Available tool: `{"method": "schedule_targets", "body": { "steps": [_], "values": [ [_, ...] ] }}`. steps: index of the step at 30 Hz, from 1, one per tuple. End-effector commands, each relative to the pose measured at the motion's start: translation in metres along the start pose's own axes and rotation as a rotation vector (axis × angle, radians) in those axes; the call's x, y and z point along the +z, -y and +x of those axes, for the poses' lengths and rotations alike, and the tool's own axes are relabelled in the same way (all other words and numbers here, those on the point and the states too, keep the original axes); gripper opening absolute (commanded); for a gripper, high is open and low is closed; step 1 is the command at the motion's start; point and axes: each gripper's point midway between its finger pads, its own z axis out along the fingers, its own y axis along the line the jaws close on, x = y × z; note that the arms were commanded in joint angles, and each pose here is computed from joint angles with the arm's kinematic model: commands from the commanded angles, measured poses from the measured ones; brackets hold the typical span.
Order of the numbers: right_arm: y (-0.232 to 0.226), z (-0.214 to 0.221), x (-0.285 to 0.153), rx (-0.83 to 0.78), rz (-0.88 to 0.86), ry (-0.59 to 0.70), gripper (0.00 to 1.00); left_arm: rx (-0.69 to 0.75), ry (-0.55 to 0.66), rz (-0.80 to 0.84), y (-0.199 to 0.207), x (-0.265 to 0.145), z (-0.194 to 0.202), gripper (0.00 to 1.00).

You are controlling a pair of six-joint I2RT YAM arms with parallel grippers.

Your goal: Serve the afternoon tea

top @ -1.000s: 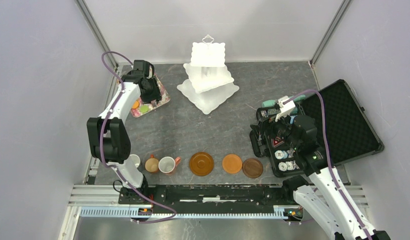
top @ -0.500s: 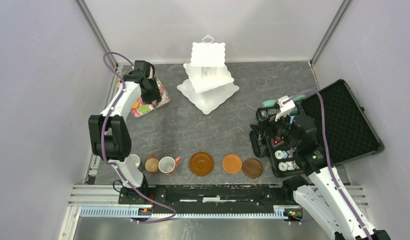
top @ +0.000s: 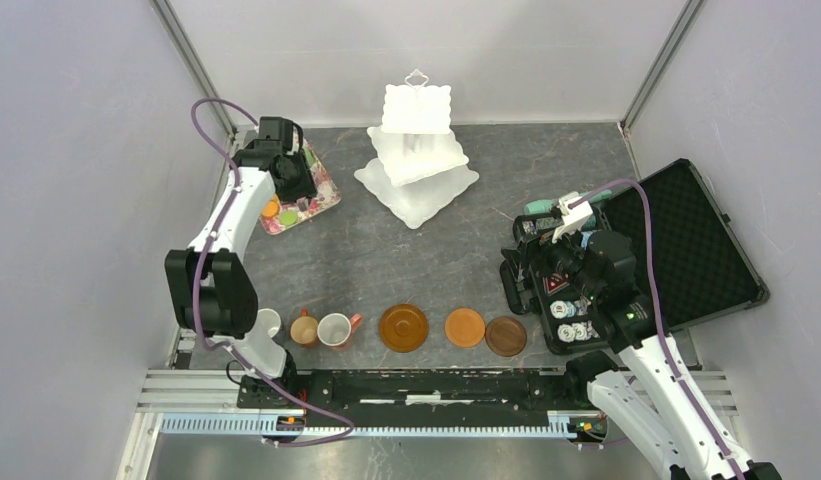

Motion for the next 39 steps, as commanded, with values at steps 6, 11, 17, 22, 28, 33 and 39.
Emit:
{"method": "schedule_targets", "body": {
  "steps": [6,11,17,22,28,33,39],
  "values": [
    [0.000,-0.016,-0.004,-0.003,0.007,0.054,0.98,0.102,0.143,0.194,0.021,-0.049,-0.005,0.21],
    [0.002,-0.013,-0.002,0.005,0.014,0.059,0.98,0.157,0.181,0.294,0.041,-0.050,0.007,0.20],
    [0.003,-0.012,-0.005,0.009,0.023,0.072,0.98,0.123,0.276,0.340,0.069,-0.052,0.020,0.20],
    [0.003,-0.010,-0.008,0.011,0.031,0.073,0.98,0.136,0.383,0.379,0.096,-0.055,0.034,0.21],
    [0.000,-0.005,-0.008,0.013,0.014,0.057,0.98,0.168,0.467,0.402,0.114,-0.051,0.046,0.21],
    [-0.001,-0.005,-0.010,0.014,0.008,0.054,0.98,0.174,0.465,0.359,0.114,-0.032,0.046,0.21],
    [0.003,-0.007,-0.010,0.008,0.028,0.065,0.98,0.182,0.487,0.354,0.121,-0.014,0.040,0.21]
  ]
}}
